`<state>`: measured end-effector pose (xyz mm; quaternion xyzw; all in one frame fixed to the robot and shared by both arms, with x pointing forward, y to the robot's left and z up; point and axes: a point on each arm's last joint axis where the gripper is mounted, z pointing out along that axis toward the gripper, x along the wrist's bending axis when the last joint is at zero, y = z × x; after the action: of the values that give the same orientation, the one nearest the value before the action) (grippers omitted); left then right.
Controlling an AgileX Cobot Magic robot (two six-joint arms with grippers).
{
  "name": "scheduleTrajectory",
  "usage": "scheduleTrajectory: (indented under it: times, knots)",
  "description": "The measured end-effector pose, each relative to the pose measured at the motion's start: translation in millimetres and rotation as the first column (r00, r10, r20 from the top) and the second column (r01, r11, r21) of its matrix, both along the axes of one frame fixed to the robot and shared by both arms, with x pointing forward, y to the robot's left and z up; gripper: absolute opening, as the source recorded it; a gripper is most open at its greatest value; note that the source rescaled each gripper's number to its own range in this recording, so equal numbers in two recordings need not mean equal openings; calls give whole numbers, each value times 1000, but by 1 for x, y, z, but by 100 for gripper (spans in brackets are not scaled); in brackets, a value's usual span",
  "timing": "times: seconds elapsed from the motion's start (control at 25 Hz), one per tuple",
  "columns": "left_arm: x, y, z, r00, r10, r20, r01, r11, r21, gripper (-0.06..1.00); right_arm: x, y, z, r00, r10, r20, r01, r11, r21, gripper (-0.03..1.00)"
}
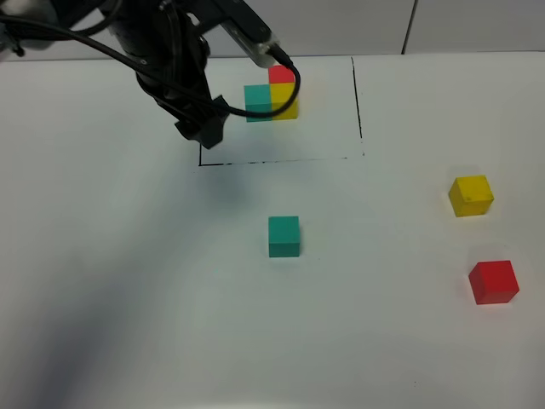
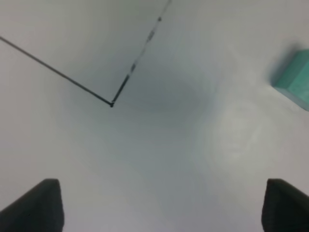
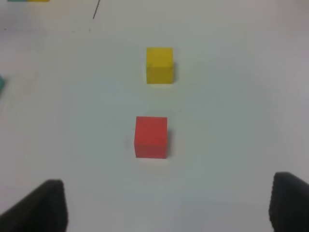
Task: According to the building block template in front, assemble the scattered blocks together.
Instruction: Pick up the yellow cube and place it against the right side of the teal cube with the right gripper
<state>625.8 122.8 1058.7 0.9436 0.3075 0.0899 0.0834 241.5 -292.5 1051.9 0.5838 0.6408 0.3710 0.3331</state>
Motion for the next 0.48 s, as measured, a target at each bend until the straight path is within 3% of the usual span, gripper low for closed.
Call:
scheduleTrajectory:
  times: [0.24, 0.48]
  knots:
    - [2, 37, 28, 981, 184, 55, -181, 982, -62, 95, 0, 0, 0, 1000, 0, 0, 0, 1000, 0, 72]
    - [-15, 73, 32, 954, 279, 108, -268, 958, -103, 94, 0, 0, 0, 1000, 0, 0, 0, 1000, 1, 72]
